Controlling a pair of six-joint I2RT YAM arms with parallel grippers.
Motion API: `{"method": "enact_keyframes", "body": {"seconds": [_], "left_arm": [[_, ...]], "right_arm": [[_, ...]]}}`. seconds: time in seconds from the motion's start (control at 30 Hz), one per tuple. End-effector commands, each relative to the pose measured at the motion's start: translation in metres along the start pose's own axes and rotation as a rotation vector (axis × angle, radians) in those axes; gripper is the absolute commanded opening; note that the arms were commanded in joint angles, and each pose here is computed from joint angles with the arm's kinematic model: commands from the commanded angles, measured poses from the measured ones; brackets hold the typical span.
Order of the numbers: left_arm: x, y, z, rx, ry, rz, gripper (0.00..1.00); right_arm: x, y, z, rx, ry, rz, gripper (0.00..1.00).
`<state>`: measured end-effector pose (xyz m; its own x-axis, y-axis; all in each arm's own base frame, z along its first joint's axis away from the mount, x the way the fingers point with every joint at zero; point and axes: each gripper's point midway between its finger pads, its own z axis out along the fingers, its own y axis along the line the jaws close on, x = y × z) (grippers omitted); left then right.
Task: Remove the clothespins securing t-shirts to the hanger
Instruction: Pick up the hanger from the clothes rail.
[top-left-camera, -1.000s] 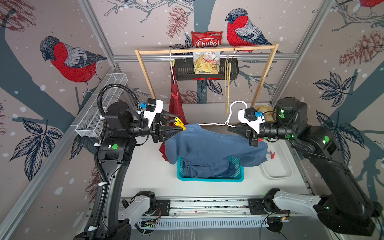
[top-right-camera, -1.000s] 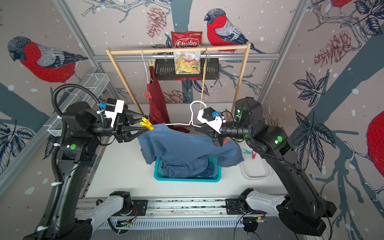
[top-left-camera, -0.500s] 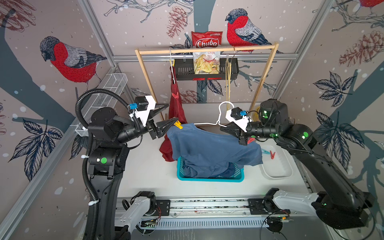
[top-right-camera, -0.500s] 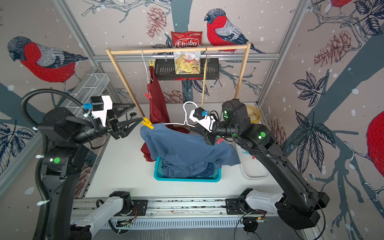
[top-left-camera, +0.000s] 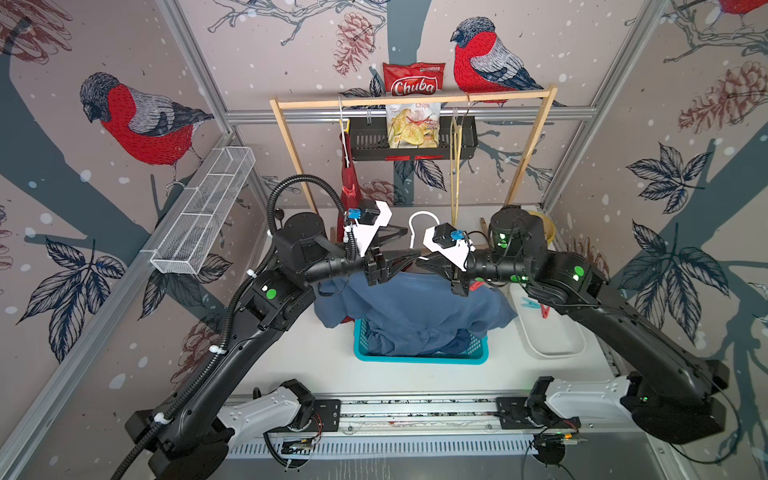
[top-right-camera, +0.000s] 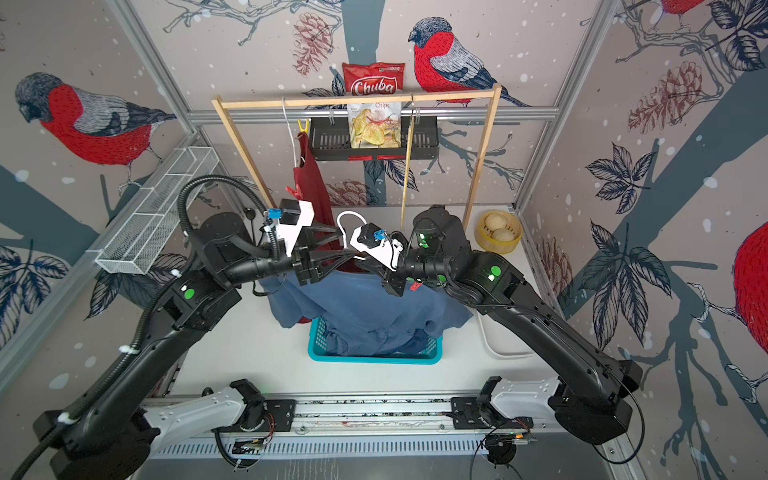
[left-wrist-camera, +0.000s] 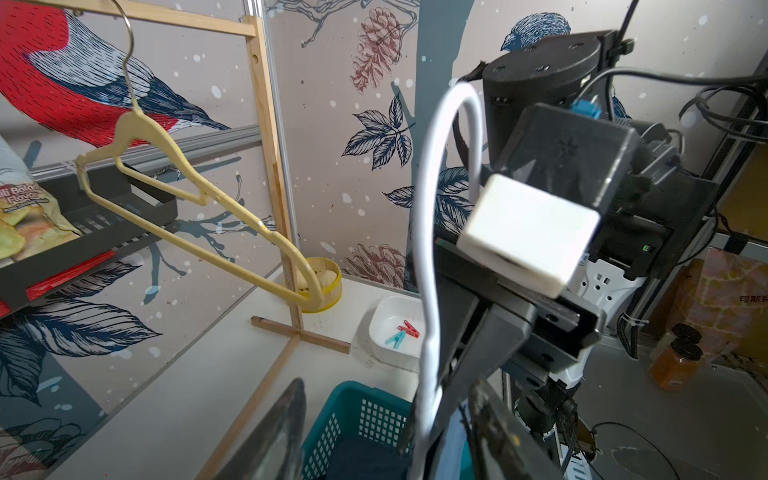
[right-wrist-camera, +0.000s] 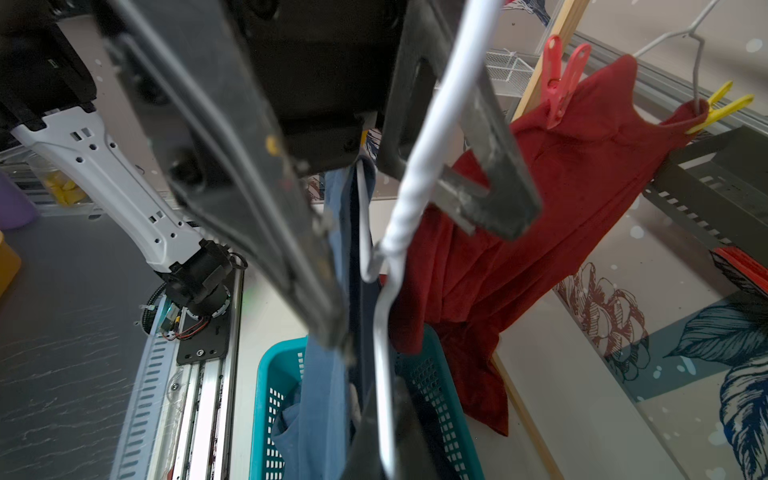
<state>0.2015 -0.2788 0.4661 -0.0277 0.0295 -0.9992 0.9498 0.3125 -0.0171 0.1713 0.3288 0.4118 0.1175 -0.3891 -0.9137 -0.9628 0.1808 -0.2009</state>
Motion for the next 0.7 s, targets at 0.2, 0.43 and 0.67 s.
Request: {"method": "enact_keyframes", "body": {"seconds": [0.2,0.43,0.67], "left_arm": [[-0.013,0.003,0.009,-0.004,-0.045,0.034,0.00],[-0.015,-0.007,0.007,0.044,-0.016,0.052,0.00],[-0.016,-0.004,0.000,0.084,0.017,0.084,0.00]], "right_arm": [[-0.012,-0.006,0.000,0.051,-0.040,-0.010,0.00],[-0.019,-0.009,-0.010,0.089,-0.086,-0.011,0.04],[-0.038,-0.019,-0.046,0.133,-0.170,0.077,0.74]]}}
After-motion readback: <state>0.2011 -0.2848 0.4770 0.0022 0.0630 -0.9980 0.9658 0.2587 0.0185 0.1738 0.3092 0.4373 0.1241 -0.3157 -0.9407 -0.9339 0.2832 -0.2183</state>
